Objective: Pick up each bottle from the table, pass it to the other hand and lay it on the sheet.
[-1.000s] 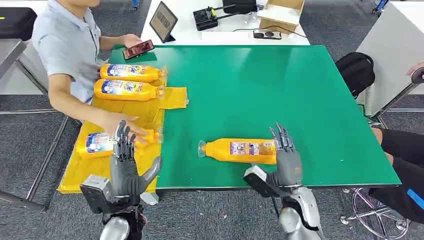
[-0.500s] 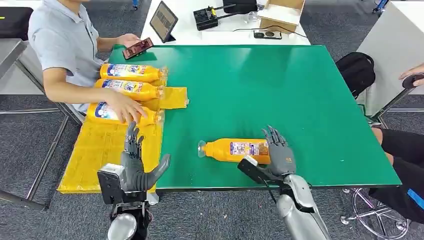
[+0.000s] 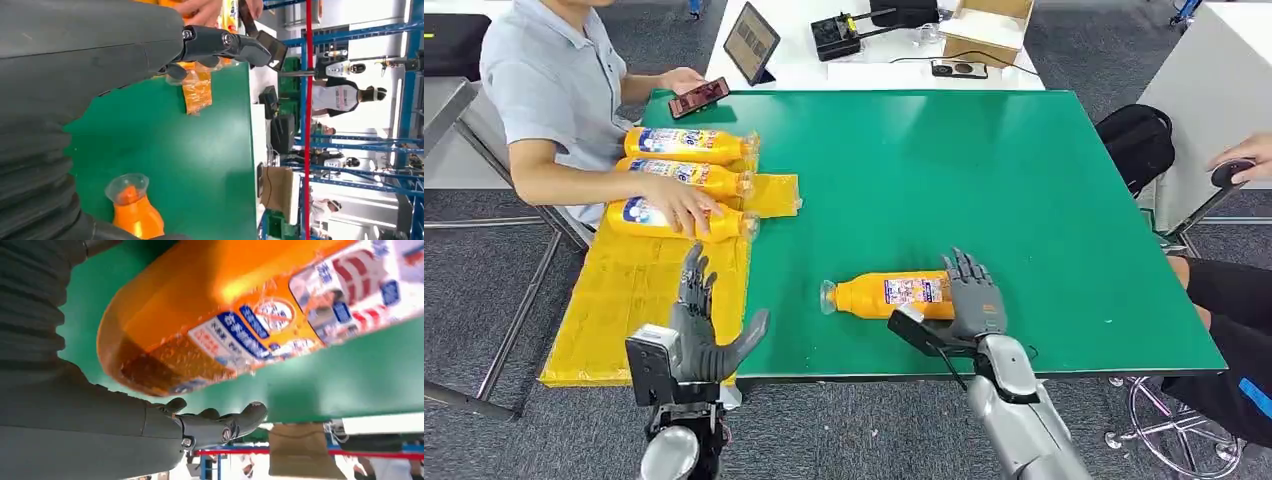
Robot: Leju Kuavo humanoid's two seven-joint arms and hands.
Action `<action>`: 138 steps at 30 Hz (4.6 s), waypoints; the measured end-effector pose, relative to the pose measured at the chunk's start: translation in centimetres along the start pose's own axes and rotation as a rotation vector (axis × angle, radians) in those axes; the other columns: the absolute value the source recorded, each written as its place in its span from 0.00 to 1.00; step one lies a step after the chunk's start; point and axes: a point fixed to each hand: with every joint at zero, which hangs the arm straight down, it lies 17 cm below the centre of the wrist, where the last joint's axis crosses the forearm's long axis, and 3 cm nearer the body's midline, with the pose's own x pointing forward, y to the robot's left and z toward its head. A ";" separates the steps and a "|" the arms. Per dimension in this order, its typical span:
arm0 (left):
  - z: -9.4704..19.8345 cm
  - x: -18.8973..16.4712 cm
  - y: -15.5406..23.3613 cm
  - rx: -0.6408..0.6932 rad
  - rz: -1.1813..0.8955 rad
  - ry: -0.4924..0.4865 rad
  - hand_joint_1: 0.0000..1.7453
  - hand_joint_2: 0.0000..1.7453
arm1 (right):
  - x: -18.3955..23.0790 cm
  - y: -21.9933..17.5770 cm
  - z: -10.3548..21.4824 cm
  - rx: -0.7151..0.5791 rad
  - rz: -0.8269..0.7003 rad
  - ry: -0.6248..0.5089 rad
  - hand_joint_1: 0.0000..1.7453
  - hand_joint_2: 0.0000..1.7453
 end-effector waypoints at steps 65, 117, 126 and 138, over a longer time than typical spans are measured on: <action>5.5 0.7 -8.2 -0.394 0.229 0.011 0.00 1.00 | 12.2 -8.4 4.3 -0.188 -0.882 -0.412 1.00 1.00; 1.0 2.8 -5.3 -0.186 0.158 -0.068 1.00 1.00 | 28.9 1.5 11.3 0.180 -0.877 -0.671 0.50 1.00; 1.8 2.5 -6.7 -0.277 0.277 -0.009 1.00 1.00 | 28.3 2.5 11.6 0.173 -0.853 -0.649 0.00 0.00; 2.3 2.0 -6.9 -0.323 0.292 0.020 1.00 1.00 | 27.4 1.8 11.4 0.125 -0.887 -0.616 0.00 0.00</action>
